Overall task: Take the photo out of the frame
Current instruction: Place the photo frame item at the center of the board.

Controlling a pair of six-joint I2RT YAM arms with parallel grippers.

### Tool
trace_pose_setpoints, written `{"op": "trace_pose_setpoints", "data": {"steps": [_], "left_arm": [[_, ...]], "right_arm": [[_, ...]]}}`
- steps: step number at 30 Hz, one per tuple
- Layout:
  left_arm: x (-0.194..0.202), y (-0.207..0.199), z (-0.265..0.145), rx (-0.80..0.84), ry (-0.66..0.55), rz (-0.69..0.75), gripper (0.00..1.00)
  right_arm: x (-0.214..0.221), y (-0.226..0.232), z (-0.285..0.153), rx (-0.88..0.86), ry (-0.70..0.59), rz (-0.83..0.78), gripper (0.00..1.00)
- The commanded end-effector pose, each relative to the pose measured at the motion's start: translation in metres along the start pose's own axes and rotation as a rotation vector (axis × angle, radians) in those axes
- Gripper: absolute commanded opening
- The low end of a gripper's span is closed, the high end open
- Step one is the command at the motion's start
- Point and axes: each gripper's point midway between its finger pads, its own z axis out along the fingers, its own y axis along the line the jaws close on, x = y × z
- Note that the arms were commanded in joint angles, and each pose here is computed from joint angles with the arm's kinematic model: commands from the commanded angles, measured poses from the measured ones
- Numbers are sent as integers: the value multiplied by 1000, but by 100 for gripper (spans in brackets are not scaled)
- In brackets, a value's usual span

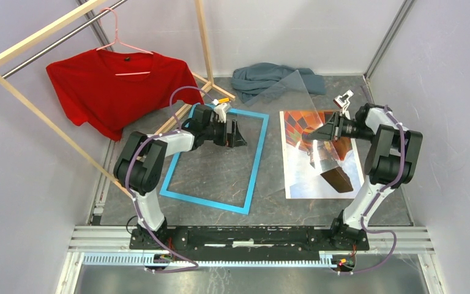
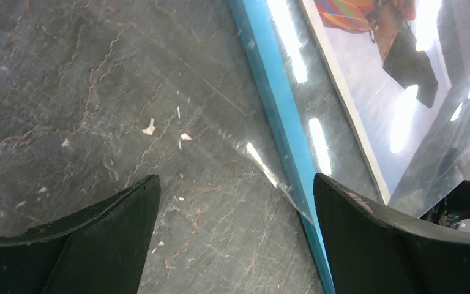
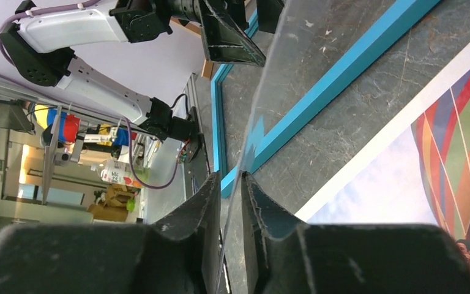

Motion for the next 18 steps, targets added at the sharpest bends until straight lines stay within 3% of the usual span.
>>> {"op": "trace_pose_setpoints", "data": {"steps": [1, 18], "left_arm": [[-25, -14, 11, 48, -75, 3, 100], [-7, -12, 27, 40, -37, -29, 100]], "right_arm": [[2, -4, 3, -33, -32, -11, 26], [34, -31, -11, 43, 21, -41, 54]]}}
